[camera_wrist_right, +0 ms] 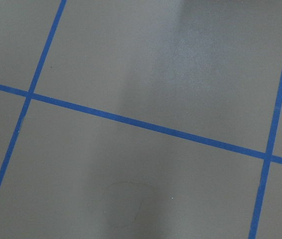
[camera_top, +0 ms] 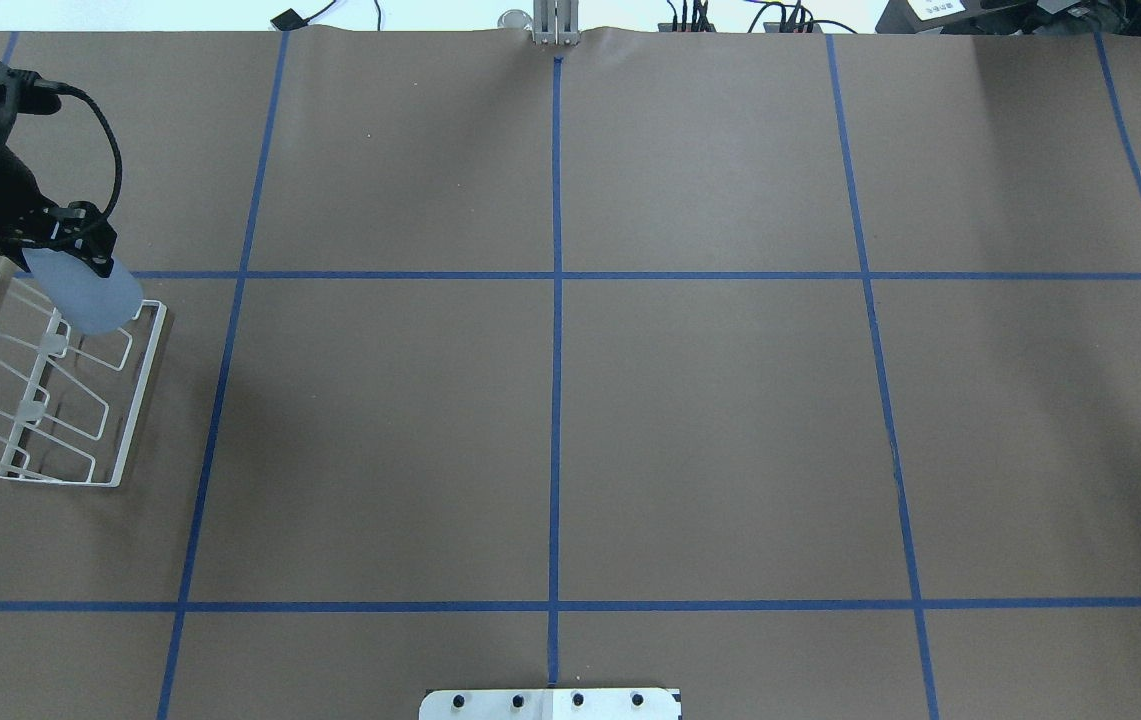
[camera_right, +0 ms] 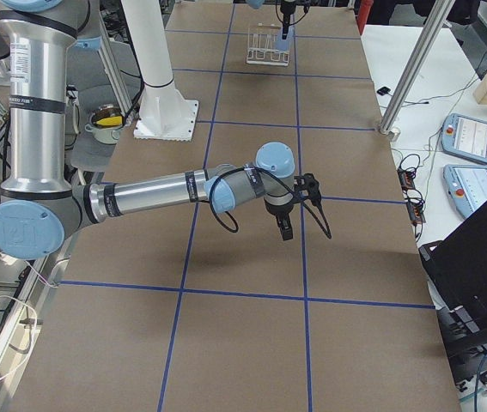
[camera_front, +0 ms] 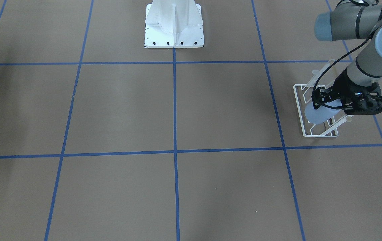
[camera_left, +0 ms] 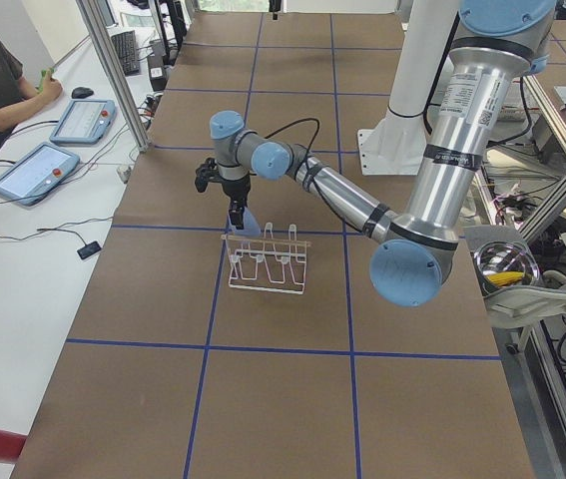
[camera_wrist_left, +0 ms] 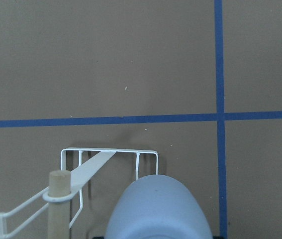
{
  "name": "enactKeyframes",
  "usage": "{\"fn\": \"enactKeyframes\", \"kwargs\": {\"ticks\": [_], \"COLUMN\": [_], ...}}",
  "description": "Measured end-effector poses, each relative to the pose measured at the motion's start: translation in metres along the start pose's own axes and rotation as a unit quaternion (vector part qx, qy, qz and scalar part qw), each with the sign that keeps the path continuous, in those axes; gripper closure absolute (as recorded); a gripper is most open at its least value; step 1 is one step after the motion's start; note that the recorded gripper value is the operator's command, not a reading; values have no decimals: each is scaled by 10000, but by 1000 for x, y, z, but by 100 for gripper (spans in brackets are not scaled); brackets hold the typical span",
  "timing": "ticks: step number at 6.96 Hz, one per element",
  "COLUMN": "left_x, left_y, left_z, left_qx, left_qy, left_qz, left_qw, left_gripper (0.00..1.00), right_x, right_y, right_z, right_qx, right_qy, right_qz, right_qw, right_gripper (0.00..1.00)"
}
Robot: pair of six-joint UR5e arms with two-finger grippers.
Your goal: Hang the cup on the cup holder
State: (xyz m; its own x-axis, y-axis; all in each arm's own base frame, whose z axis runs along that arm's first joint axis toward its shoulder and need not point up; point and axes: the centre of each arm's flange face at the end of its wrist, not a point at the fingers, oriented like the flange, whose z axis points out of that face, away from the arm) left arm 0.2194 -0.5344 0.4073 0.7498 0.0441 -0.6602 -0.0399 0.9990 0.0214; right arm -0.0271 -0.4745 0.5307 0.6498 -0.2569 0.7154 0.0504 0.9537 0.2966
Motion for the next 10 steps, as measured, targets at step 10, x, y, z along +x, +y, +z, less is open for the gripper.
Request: {"fn": "enactKeyframes", "kwargs": {"ticks": [10], "left_x": [-241], "left_y": [45], "left_z": [-70], "left_qx": [464], "left_qy": [-159], "left_qz": [751], "left_qw": [9960], "left_gripper": [2], "right_x": [28], "right_y": [-25], "right_z": [-32], "right_qx": [-313], "right_qy": [309], "right_qz": [133], "right_qw": [9989], "right_gripper": [0]}}
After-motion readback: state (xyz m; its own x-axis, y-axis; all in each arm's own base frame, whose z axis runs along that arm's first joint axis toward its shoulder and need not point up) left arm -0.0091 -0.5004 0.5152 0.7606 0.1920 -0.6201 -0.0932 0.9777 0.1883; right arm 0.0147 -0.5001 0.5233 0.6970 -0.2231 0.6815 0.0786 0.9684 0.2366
